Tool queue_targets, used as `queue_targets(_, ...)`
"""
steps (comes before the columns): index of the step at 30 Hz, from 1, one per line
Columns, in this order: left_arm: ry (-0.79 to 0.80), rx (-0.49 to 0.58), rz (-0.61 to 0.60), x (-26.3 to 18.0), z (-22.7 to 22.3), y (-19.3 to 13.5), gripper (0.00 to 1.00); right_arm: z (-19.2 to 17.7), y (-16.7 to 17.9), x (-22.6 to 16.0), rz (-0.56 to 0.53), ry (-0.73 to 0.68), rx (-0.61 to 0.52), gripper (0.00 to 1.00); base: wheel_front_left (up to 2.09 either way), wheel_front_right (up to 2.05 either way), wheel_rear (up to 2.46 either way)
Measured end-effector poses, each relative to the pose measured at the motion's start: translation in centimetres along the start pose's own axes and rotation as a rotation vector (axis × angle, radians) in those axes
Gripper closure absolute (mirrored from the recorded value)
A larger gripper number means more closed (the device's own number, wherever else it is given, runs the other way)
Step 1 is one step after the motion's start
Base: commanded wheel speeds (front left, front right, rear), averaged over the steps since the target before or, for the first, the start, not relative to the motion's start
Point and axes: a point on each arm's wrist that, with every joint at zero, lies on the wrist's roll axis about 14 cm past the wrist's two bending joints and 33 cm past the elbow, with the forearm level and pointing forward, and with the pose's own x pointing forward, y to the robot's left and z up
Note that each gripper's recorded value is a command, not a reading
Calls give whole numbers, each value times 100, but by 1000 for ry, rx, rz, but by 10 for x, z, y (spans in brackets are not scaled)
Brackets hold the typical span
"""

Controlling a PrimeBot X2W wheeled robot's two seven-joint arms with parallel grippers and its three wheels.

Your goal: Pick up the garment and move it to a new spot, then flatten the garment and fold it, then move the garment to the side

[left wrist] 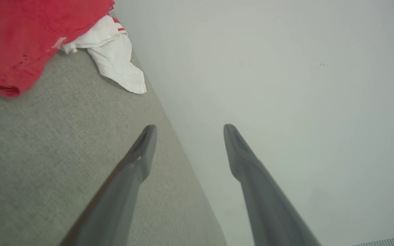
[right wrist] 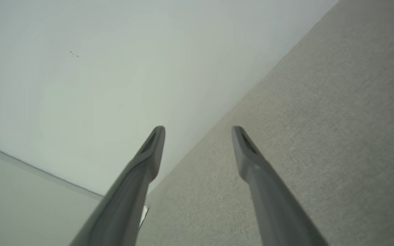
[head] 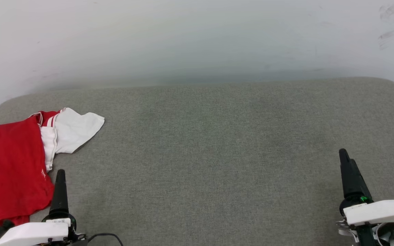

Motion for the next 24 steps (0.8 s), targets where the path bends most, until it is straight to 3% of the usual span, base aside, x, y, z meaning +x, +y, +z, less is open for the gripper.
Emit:
queue_targets(13, -7, 369, -132, 2, -10, -51, 0, -1, 45, 3, 150, -22, -357, 0, 0, 0, 0)
queue_targets(24, 21, 675, -193, -6, -47, -75, 0, -7, 57, 1, 202, -34, -563, 0, 0, 0, 0)
